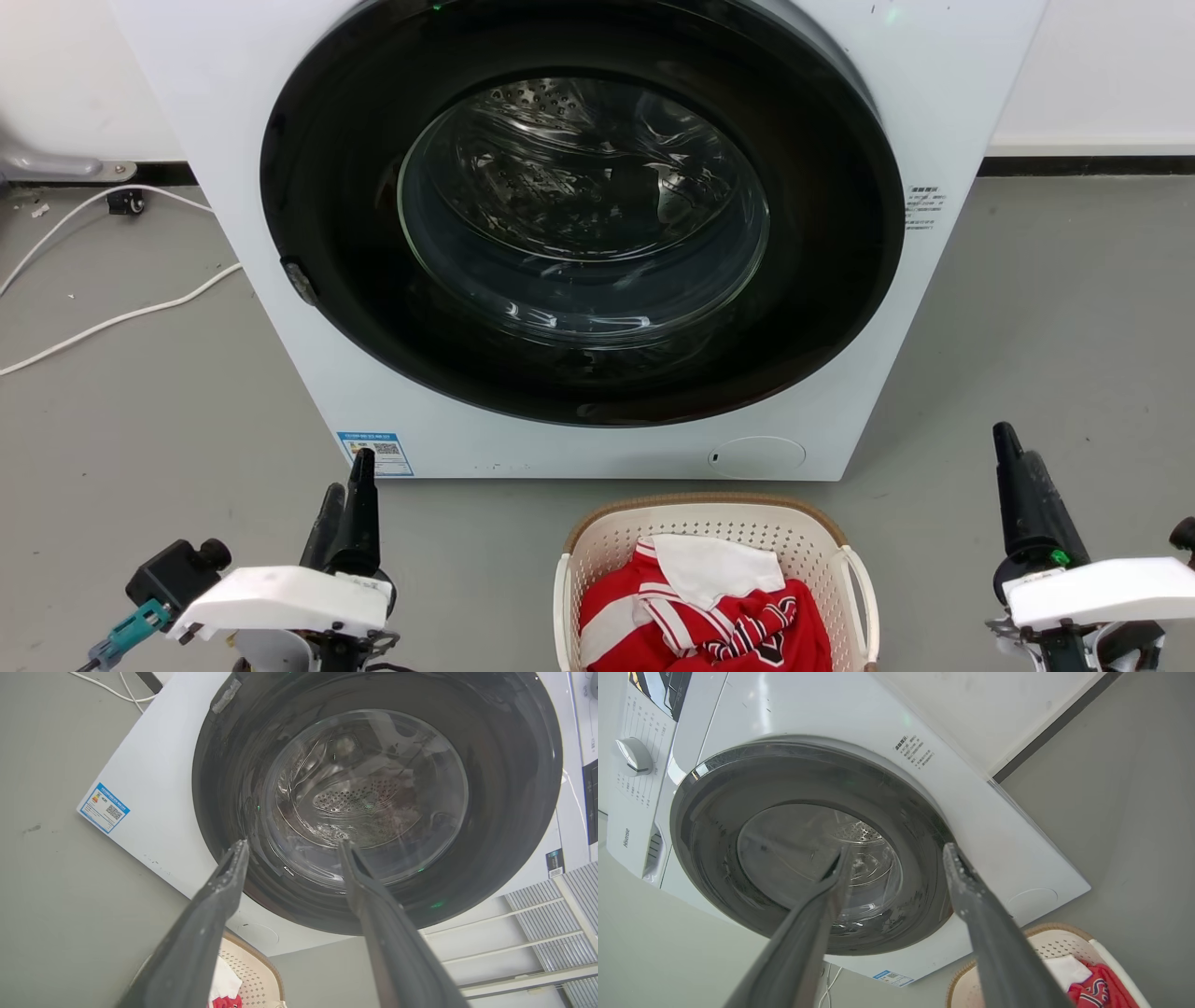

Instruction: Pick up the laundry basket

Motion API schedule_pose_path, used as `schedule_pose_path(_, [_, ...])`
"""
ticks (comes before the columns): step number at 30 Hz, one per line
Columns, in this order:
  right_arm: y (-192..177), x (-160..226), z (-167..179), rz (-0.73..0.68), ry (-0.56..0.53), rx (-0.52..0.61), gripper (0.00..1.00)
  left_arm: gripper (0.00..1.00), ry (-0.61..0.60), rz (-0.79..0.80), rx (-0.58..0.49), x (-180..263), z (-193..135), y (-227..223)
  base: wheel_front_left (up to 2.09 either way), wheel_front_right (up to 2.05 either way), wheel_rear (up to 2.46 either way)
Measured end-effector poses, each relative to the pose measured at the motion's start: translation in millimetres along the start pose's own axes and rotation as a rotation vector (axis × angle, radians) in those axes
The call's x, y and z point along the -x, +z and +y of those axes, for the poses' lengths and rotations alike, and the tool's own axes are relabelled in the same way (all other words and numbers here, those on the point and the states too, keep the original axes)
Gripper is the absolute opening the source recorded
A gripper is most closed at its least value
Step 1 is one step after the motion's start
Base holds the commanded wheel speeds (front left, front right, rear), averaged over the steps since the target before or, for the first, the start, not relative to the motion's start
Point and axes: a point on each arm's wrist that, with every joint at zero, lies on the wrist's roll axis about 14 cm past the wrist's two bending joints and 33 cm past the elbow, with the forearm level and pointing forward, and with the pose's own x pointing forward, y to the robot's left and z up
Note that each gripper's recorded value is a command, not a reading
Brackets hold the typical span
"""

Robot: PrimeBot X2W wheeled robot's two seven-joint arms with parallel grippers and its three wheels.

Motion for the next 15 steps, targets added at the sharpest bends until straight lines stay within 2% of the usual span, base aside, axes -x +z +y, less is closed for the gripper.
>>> schedule_pose_path(15, [3.2, 6.3, 10.2, -0.024, 0.041, 0.266, 1.00, 1.00, -0.036, -0.040, -0.229, 3.0, -10.5, 3.4, 0.00, 0.00, 0.00])
